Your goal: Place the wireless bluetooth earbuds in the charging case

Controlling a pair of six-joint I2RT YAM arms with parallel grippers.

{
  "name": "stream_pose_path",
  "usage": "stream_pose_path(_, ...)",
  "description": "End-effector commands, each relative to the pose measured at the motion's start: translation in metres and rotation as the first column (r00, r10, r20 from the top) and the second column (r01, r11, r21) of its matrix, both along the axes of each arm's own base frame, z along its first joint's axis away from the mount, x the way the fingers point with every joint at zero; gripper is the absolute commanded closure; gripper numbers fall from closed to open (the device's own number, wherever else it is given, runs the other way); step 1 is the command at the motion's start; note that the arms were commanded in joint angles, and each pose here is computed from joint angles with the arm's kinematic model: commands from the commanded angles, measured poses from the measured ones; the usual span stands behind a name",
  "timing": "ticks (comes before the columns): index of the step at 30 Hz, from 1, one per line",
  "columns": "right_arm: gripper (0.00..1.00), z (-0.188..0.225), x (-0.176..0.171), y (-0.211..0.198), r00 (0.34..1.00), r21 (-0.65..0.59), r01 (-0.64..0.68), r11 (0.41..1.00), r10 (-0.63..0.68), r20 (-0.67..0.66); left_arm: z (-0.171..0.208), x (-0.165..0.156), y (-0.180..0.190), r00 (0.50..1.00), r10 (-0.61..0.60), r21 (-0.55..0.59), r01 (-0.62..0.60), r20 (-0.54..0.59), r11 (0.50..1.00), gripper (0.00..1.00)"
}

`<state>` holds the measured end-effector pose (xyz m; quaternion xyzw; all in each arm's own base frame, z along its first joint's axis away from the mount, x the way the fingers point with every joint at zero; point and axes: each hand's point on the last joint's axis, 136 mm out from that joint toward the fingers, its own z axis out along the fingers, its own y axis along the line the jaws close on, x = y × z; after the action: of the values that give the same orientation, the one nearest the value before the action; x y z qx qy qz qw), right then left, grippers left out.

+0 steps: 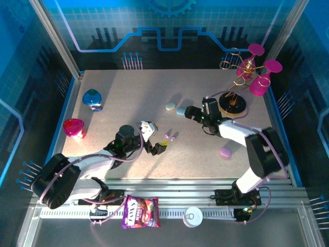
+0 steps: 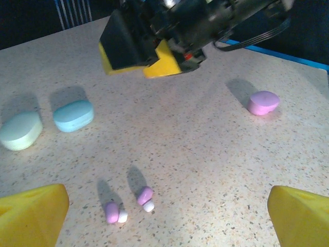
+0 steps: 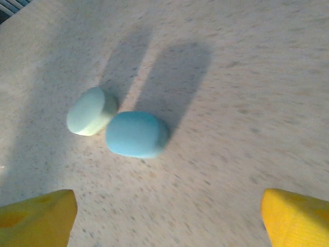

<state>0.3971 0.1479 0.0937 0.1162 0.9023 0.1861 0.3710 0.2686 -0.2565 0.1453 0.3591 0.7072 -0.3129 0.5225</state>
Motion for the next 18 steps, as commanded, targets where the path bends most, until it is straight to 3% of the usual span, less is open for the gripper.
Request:
stream_pose_path(1,0.00,-0.018,-0.047,-0.054,0.993,-0.254,0.048,0.966,-0.075,-0.095,0.022,-0.001,-0.018,0.994,-0.080,-0.030,0.083,0.080,0.996,0.01)
stream_pose_path(4,0.00,-0.023,-0.084,-0.083,0.981,-0.299,0.066,0.952,-0.118,-0.157,0.024,-0.001,-0.024,0.991,-0.104,-0.037,0.108,0.085,0.993,0.01)
stream_pose_path(8,0.00,-0.036,-0.123,-0.109,0.956,-0.263,0.095,0.960,-0.162,-0.243,0.027,0.000,-0.031,0.988,-0.128,-0.049,0.132,0.089,0.990,0.01)
stream_pose_path(18,0.00,-0.067,-0.157,-0.113,0.914,-0.084,0.135,0.987,-0.157,-0.374,0.034,-0.002,-0.041,0.984,-0.152,-0.065,0.159,0.094,0.985,0.01)
